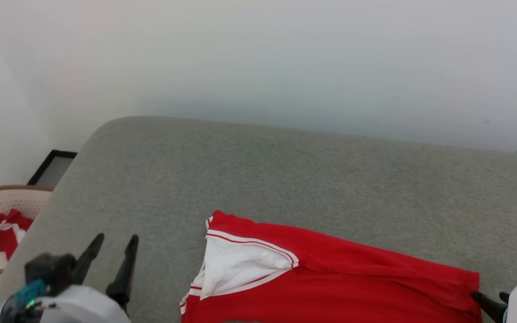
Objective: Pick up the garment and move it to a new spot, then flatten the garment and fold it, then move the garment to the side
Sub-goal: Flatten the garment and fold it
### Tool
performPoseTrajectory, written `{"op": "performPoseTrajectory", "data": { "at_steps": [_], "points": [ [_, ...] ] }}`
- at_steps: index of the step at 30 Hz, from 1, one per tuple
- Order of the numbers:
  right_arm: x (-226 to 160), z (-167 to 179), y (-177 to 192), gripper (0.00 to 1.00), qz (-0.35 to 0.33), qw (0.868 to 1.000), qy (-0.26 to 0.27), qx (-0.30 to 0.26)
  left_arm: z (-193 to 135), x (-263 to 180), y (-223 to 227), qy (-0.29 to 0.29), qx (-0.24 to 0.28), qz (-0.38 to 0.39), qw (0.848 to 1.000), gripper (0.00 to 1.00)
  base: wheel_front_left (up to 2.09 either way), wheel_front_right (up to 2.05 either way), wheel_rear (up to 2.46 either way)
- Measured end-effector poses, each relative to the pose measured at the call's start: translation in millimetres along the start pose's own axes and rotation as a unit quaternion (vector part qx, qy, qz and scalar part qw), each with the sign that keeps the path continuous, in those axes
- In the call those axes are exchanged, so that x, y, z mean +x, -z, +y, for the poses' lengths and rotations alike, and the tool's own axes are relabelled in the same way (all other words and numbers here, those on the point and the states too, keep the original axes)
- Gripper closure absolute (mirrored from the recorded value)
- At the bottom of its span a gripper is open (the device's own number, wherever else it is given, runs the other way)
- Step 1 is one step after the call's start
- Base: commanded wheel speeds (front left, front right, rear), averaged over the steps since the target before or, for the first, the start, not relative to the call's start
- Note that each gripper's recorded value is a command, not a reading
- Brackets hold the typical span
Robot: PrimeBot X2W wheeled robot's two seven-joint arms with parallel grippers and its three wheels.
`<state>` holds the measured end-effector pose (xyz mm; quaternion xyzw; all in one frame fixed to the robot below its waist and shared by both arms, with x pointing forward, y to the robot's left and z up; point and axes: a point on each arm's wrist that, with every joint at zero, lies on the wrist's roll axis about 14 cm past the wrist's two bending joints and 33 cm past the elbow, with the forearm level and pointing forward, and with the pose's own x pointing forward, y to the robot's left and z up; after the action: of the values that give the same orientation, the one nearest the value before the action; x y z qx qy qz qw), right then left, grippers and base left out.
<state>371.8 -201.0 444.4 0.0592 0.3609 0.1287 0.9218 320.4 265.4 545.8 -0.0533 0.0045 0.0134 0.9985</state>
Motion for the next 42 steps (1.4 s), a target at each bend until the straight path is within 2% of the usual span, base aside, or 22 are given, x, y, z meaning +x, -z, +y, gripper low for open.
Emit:
{"op": "performPoseTrajectory", "data": {
  "at_steps": [13,22,23,24,34,38,42],
  "points": [
    [22.7,-12.7,21.2,0.0,0.085,0.996,0.02,0.01,30.8,-38.0,22.5,-0.073,-0.013,-0.015,0.997,0.0,0.0,0.0,0.0],
    [48.7,-2.7,36.9,0.0,0.145,0.989,0.011,0.022,38.8,-48.9,32.4,-0.099,-0.026,-0.018,0.995,0.0,0.0,0.0,0.0],
    [51.3,-2.0,38.8,0.58,0.154,0.988,0.011,0.018,39.6,-48.9,32.5,-0.102,-0.028,-0.019,0.994,0.0,0.0,0.0,0.0],
    [53.7,0.3,41.3,1.0,0.164,0.986,0.008,0.014,40.4,-49.1,32.8,-0.105,-0.031,-0.021,0.994,0.0,0.0,0.0,0.0],
    [63.4,9.9,40.4,1.0,0.193,0.981,-0.017,0.008,46.2,-52.3,41.8,-0.128,-0.046,-0.022,0.991,0.0,0.0,0.0,0.0],
    [62.0,4.2,31.2,1.0,0.176,0.984,-0.014,0.005,45.1,-50.2,44.1,-0.126,-0.045,-0.021,0.991,0.0,0.0,0.0,0.0],
    [58.4,-15.5,14.6,1.0,0.148,0.989,0.011,0.001,40.7,-47.4,47.0,-0.121,-0.056,-0.022,0.991,0.0,0.0,0.0,0.0]
  ]
}}
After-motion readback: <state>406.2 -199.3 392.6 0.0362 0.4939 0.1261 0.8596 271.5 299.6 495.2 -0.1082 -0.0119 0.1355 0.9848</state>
